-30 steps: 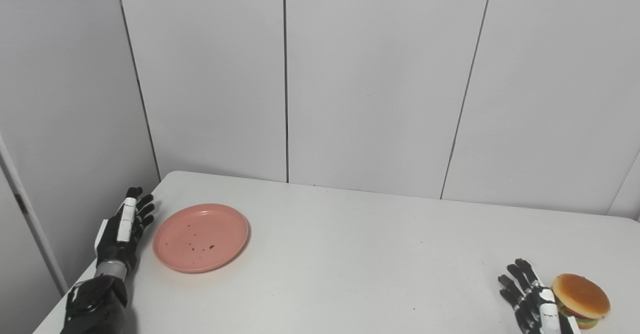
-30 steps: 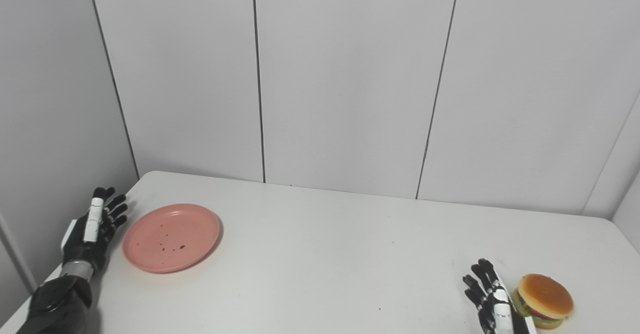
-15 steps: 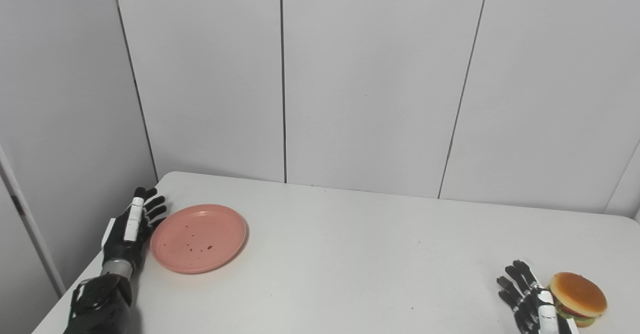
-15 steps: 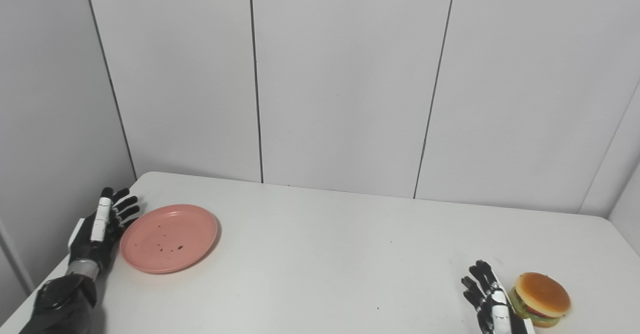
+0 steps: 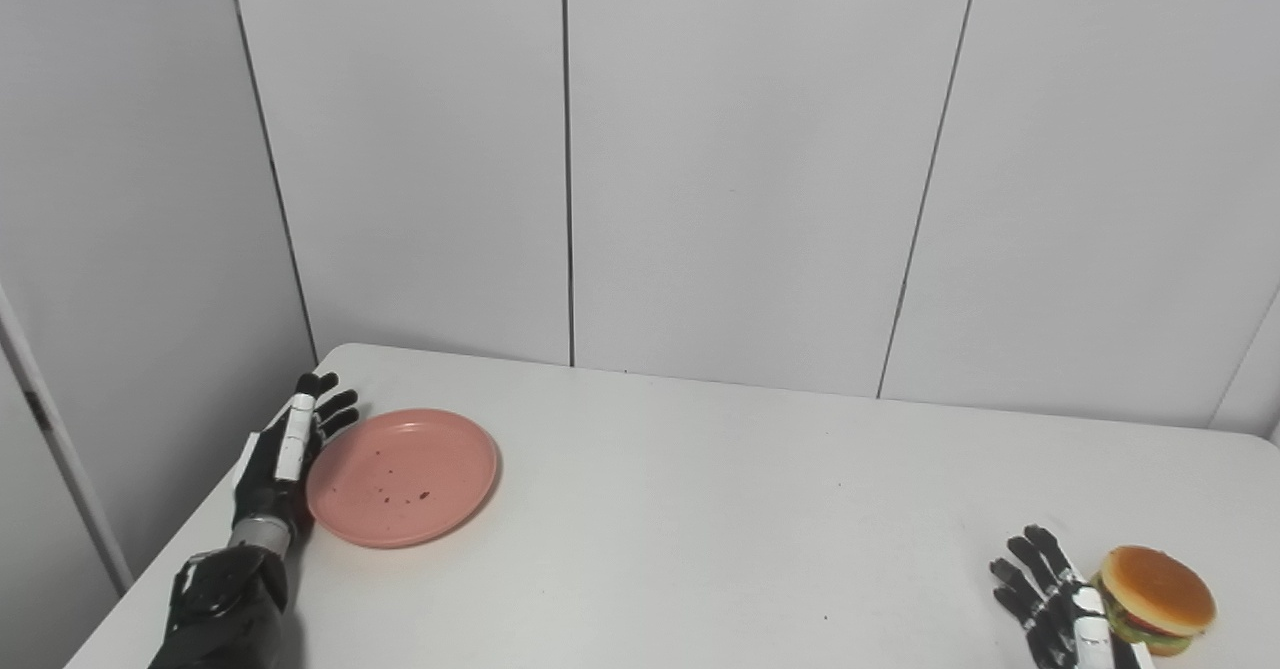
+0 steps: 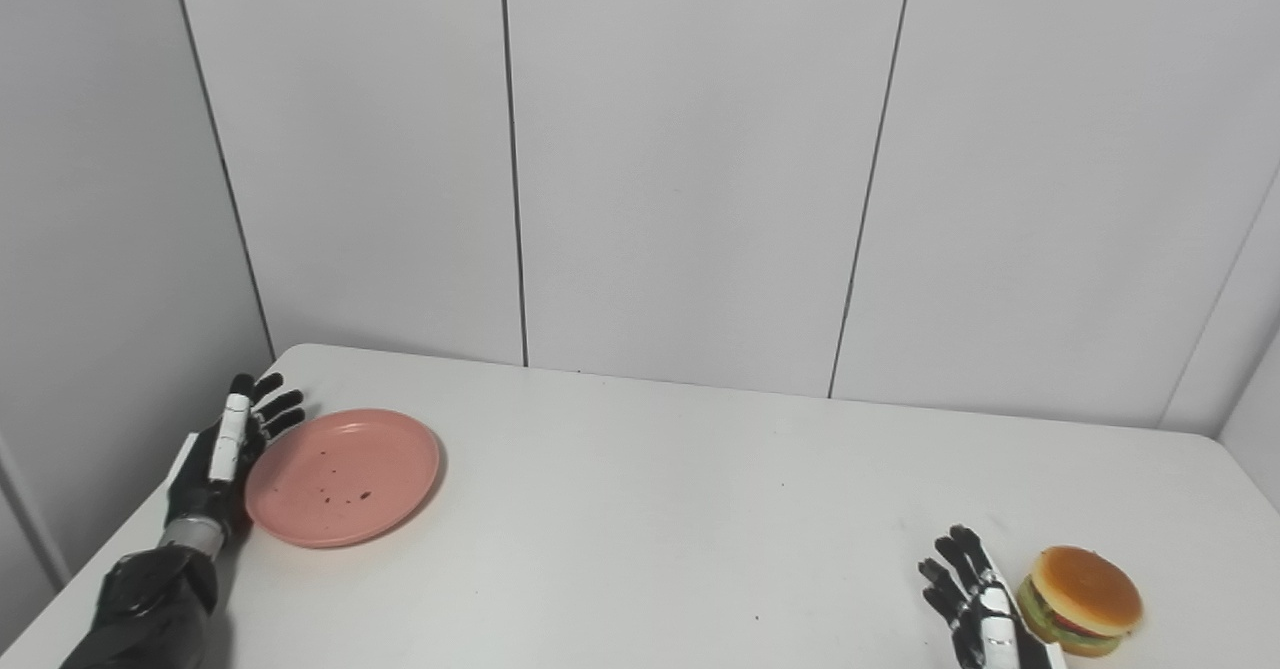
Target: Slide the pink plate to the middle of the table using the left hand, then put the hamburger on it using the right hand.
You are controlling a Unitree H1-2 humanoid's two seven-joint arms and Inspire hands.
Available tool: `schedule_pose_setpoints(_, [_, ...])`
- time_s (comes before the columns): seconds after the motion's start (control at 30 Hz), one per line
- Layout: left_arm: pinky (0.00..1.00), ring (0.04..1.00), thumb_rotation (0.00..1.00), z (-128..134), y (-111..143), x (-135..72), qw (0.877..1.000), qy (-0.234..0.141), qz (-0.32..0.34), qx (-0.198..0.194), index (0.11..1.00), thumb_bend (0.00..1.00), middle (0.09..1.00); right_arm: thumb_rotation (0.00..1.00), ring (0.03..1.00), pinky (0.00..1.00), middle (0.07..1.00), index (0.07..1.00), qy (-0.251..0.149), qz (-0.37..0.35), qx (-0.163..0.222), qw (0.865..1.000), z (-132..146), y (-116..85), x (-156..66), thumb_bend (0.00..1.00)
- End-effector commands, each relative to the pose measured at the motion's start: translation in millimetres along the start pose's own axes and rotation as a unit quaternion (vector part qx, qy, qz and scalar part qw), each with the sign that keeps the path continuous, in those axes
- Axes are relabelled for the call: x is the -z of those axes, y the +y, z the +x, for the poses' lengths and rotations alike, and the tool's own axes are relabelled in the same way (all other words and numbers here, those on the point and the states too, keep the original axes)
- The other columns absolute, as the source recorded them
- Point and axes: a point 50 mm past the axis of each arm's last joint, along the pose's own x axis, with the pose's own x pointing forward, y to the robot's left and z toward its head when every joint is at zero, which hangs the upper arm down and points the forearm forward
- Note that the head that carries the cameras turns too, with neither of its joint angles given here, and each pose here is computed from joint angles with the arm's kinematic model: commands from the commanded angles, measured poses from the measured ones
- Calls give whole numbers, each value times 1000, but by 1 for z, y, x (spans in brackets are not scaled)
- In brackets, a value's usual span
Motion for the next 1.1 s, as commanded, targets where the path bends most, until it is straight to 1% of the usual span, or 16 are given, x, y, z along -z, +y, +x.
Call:
schedule_pose_setpoints(0.0, [765,827,874,18,-20,-24,999,-41,-8,26,840,968,816,1000,868,907,912,916,48,15,10,999,-23,4,24,795])
schedule_pose_setpoints(0.07, [754,820,854,18,-27,-23,999,-41,-12,30,834,990,807,1000,867,909,911,916,48,16,10,999,-23,5,23,793])
schedule_pose_setpoints(0.13, [753,824,851,17,-33,-21,999,-39,-12,35,842,1000,817,1000,867,912,911,916,49,17,9,999,-23,5,23,793])
schedule_pose_setpoints(0.27, [759,833,847,15,-47,-18,998,-43,-18,52,832,1000,818,1000,866,913,908,913,47,14,8,999,-23,6,22,791])
schedule_pose_setpoints(0.43, [781,842,864,12,-63,-13,996,-44,-19,71,841,1000,820,1000,864,909,904,909,46,15,9,999,-24,8,22,789])
schedule_pose_setpoints(0.57, [743,827,866,9,-77,-8,995,-41,-15,84,834,1000,806,1000,863,906,903,906,46,15,7,999,-24,9,20,785])
schedule_pose_setpoints(0.67, [771,843,870,8,-86,-6,994,-41,-18,96,851,1000,821,1000,868,907,905,906,45,12,6,999,-24,10,19,777])
schedule_pose_setpoints(0.8, [781,842,877,4,-97,-5,994,-42,-19,101,856,987,817,1000,869,906,906,905,45,11,5,999,-24,12,18,776])
schedule_pose_setpoints(0.93, [795,849,877,-1,-111,-1,992,-35,-24,116,859,995,822,1000,863,901,901,900,47,14,5,999,-24,13,18,782])
schedule_pose_setpoints(1.07, [817,859,876,-5,-124,2,991,-28,-33,123,861,979,834,1000,866,902,908,906,49,15,3,999,-24,16,16,780])
